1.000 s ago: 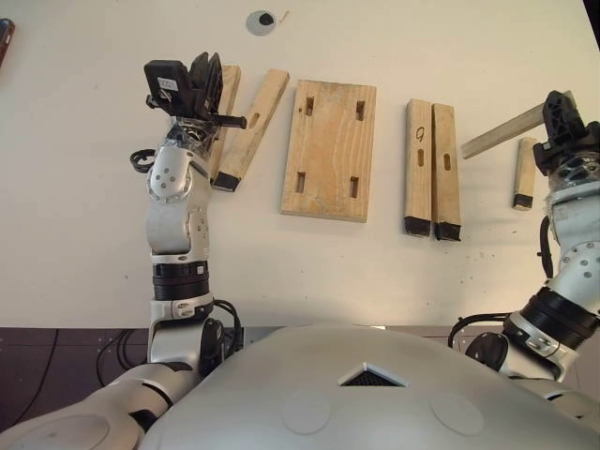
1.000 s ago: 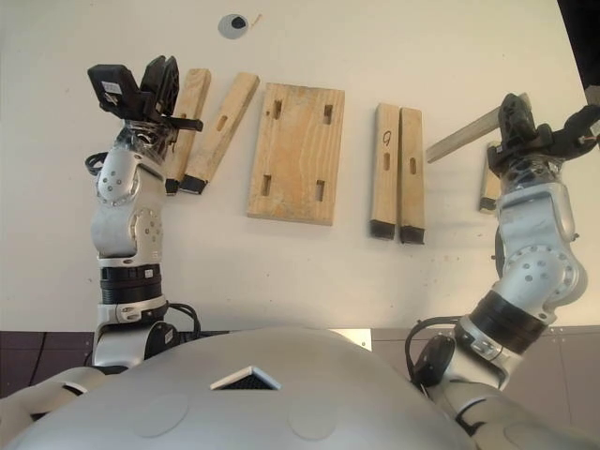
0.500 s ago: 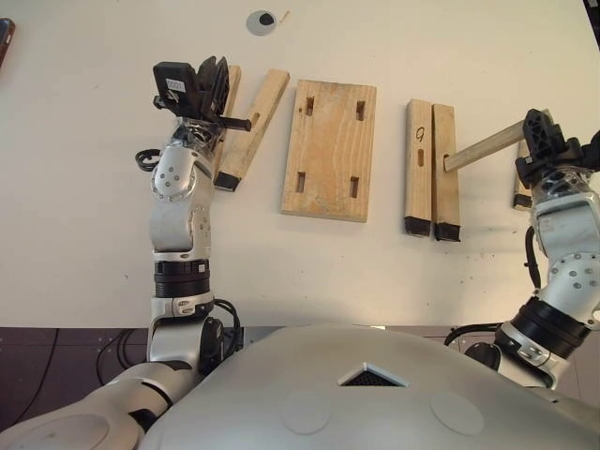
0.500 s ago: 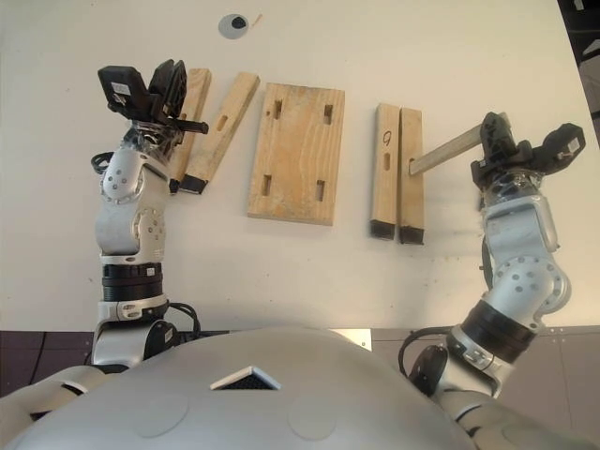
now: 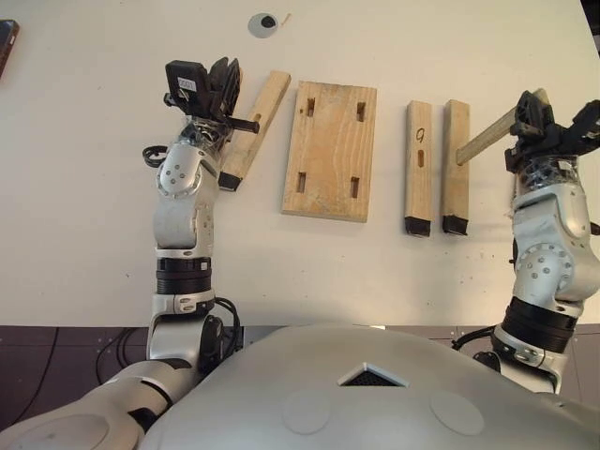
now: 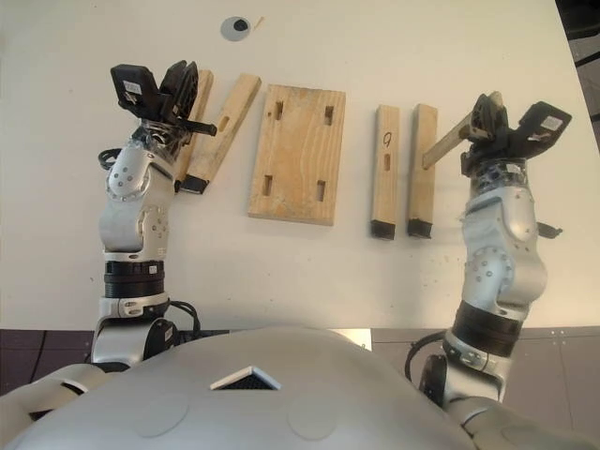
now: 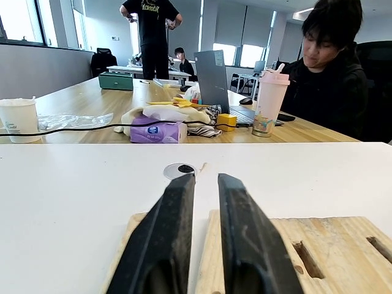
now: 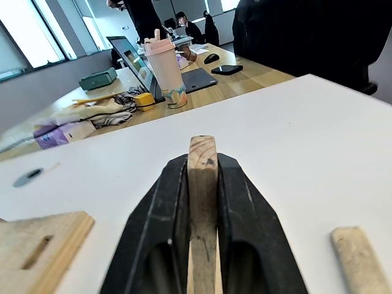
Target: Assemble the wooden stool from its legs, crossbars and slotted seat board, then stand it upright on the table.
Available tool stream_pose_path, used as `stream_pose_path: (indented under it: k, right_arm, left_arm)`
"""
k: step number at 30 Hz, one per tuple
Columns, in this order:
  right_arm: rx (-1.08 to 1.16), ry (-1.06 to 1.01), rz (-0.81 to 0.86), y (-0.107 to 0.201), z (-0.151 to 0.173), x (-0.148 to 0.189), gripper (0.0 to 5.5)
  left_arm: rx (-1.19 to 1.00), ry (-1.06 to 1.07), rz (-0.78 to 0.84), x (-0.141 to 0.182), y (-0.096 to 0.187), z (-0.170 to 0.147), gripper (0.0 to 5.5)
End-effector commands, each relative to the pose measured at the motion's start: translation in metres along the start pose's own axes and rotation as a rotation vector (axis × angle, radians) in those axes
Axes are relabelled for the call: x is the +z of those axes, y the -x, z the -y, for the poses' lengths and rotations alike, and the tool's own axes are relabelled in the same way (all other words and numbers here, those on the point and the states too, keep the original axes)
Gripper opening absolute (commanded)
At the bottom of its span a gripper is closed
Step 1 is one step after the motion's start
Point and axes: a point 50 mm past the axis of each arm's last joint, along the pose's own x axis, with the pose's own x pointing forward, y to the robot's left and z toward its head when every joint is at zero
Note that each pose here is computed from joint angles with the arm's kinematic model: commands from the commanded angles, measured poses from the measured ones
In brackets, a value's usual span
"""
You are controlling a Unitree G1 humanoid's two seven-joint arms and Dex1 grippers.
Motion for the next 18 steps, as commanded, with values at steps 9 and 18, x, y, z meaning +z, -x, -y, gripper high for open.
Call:
stream_pose_path:
  k: [9,18]
  right_arm:
    - [-0.095,0.098,-0.242,0.03,0.028,-0.089,0.38]
    - [-0.033,0.096,-0.241,0.027,0.033,-0.086,0.38]
  left_arm:
    - [-0.006,-0.031,-0.016,0.003,-0.007,-0.003,0.64]
    - [0.032,-0.011,-0.008,-0.001,-0.005,-0.003,0.64]
